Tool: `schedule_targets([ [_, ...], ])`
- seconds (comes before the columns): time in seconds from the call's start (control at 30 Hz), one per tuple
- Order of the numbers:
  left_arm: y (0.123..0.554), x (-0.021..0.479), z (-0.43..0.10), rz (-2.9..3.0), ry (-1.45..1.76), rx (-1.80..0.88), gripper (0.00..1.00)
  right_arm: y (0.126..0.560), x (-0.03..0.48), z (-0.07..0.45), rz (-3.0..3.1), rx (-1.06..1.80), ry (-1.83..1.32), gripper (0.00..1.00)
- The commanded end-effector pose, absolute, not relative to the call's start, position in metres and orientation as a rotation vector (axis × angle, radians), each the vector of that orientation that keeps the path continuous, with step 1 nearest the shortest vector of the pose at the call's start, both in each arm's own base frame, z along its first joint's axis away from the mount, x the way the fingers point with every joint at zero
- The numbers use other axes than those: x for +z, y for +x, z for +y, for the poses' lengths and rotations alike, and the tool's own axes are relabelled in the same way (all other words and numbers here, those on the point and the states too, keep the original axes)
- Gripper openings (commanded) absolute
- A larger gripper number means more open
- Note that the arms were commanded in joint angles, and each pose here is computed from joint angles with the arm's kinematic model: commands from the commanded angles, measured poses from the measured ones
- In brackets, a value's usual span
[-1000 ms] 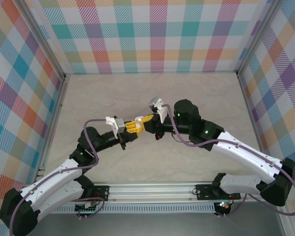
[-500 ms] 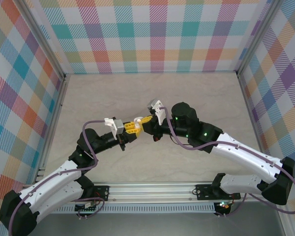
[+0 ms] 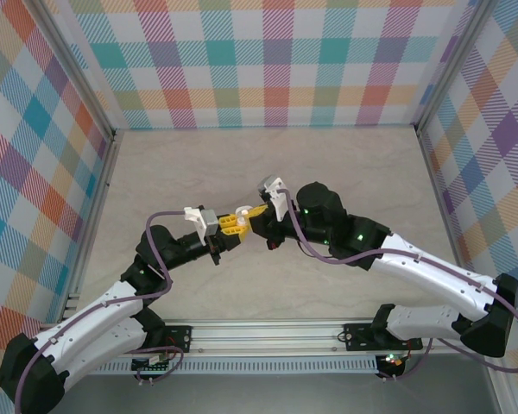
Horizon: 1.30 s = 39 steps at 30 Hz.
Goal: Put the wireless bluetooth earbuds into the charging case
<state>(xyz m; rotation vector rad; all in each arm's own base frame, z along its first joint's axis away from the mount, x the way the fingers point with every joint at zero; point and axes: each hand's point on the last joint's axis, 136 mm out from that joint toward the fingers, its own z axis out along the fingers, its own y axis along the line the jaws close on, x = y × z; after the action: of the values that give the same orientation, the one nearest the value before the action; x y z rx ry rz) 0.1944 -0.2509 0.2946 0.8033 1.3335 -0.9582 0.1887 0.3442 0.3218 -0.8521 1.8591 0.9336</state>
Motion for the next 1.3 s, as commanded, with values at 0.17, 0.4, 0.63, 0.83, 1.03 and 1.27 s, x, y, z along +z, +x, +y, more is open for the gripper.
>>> schedule_targets([
  [0.17,0.188,0.333,-0.248,1.191,0.781,-0.942,0.0,0.184,0.296,0.346,2.007,0.882,-0.822,0.0],
  [0.4,0.188,0.336,-0.246,1.184,0.774,-0.932,0.0,0.183,0.288,0.348,2.043,0.876,-0.819,0.03],
  [0.63,0.187,0.337,-0.245,1.183,0.773,-0.928,0.0,0.181,0.288,0.346,2.06,0.883,-0.802,0.07],
  [0.83,0.187,0.338,-0.245,1.182,0.775,-0.93,0.0,0.181,0.287,0.345,2.072,0.885,-0.787,0.12],
  [1.03,0.186,0.338,-0.245,1.181,0.777,-0.931,0.0,0.181,0.29,0.346,2.075,0.888,-0.785,0.18],
  [1.27,0.187,0.337,-0.245,1.184,0.776,-0.927,0.0,0.181,0.288,0.347,2.091,0.883,-0.788,0.22],
])
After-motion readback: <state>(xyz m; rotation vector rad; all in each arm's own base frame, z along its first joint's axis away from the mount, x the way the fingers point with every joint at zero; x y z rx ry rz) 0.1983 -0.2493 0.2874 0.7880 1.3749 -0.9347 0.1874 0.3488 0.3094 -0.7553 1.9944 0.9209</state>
